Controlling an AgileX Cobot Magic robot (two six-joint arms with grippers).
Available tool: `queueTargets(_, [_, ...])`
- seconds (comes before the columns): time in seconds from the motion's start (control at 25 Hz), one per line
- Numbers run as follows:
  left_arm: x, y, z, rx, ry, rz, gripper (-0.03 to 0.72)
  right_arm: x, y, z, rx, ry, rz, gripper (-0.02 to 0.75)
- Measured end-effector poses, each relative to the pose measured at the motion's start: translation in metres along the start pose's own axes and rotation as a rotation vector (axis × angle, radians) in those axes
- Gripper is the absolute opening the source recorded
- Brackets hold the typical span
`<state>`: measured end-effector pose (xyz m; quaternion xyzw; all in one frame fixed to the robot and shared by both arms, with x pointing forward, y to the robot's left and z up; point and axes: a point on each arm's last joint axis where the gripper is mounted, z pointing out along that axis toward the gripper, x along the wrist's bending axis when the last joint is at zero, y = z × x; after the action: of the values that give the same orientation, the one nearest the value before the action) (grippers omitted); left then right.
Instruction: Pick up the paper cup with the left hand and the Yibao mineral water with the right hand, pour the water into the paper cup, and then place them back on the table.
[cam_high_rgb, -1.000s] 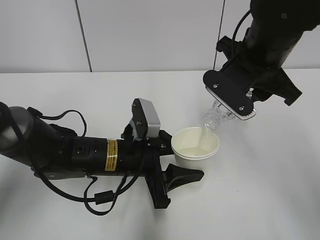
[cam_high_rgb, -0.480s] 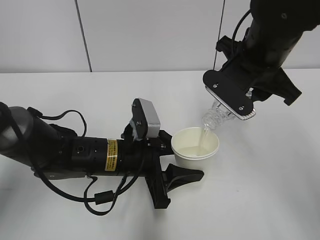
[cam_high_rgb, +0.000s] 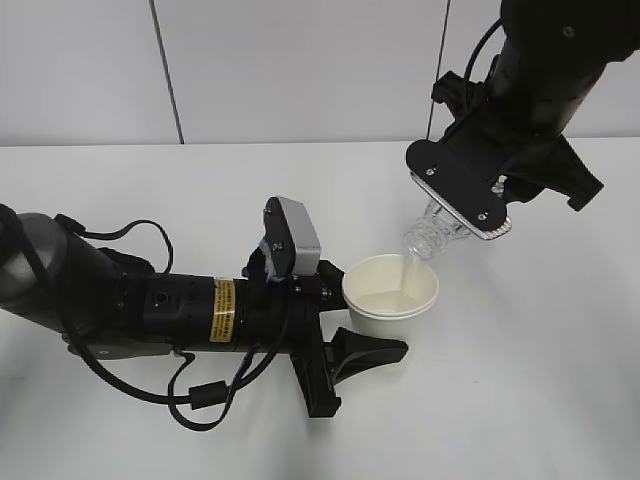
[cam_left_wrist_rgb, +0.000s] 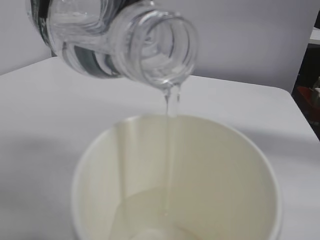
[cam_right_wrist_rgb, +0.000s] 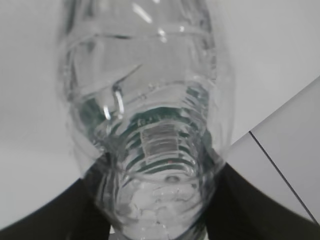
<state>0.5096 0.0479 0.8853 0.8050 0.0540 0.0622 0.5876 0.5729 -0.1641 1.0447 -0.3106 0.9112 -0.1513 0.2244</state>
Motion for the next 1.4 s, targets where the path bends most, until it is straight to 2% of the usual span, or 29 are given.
queueTargets(0.6, [0.000, 0.000, 0.000, 0.000, 0.000, 0.000, 0.403, 0.000, 0.000, 0.000, 0.000, 0.000, 0.000, 0.393])
queueTargets(0.72, [0.000, 0.000, 0.000, 0.000, 0.000, 0.000, 0.403, 0.000, 0.003, 0.000, -0.033, 0.001, 0.026, 0.393])
queueTargets(1.0, [0.001, 0.000, 0.000, -0.003, 0.007, -0.005, 0.403, 0.000, 0.011, -0.001, -0.121, 0.006, 0.138, 0.393])
queueTargets(1.4, [0.010, -0.002, -0.007, -0.002, 0.039, -0.016, 0.403, -0.002, 0.017, -0.002, -0.194, 0.030, 0.485, 0.393])
